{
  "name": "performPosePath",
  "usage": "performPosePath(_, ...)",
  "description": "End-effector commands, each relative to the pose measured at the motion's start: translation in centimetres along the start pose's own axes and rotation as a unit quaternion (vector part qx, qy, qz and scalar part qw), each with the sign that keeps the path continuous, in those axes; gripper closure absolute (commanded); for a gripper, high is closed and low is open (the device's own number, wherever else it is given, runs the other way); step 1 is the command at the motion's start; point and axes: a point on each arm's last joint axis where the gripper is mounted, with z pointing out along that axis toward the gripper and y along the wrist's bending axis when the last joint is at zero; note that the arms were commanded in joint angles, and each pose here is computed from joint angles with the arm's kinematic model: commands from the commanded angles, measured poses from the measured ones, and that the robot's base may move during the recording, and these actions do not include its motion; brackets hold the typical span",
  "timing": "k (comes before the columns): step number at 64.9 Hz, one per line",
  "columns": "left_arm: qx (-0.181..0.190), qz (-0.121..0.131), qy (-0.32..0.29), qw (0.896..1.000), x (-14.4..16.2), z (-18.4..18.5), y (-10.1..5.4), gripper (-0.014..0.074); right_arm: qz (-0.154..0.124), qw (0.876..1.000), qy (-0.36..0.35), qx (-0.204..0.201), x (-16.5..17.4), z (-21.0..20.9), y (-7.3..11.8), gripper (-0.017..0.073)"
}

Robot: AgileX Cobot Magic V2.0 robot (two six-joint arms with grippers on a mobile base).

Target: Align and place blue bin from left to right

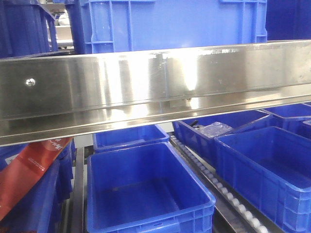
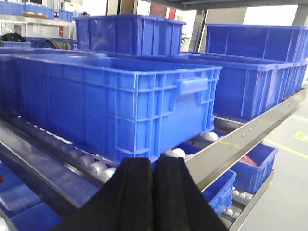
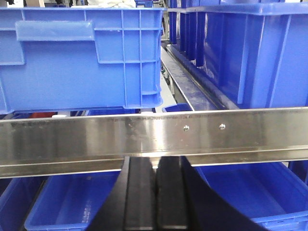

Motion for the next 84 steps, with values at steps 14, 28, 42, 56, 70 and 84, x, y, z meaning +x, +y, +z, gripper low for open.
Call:
performPosePath(14,0.005,-0.004,-0.009,1.0,-0.1,-0.1,0.0,0.0705,-0.002,1.0,-0.021,0.0,-0.3,-0.1,0.0,0.0629)
performPosePath(28,0.005,-0.004,-0.009,1.0,-0.1,-0.1,0.0,0.0705,-0.002,1.0,-0.021,0.0,-0.3,-0.1,0.0,0.0629)
performPosePath(42,-0.036,0.02,-0.002,0.999,0.7,0.1,0.4,0.0705,-0.002,1.0,-0.021,0.0,-0.3,-0.1,0.0,0.0629)
performPosePath(56,-0.123,0.045,-0.017,0.991,5.9,1.0,1.8,0.0705,-0.002,1.0,-0.021,0.0,-0.3,-0.1,0.0,0.0629)
performPosePath(70,-0.194,0.057,-0.059,0.978,10.9,1.1,3.3,0.0705,-0.002,1.0,-0.021,0.0,-0.3,-0.1,0.0,0.0629)
performPosePath(84,-0.217,0.057,-0.034,0.974,11.4,1.0,3.5,0.0705,-0.002,1.0,-0.022,0.0,-0.3,-0.1,0.0,0.0629)
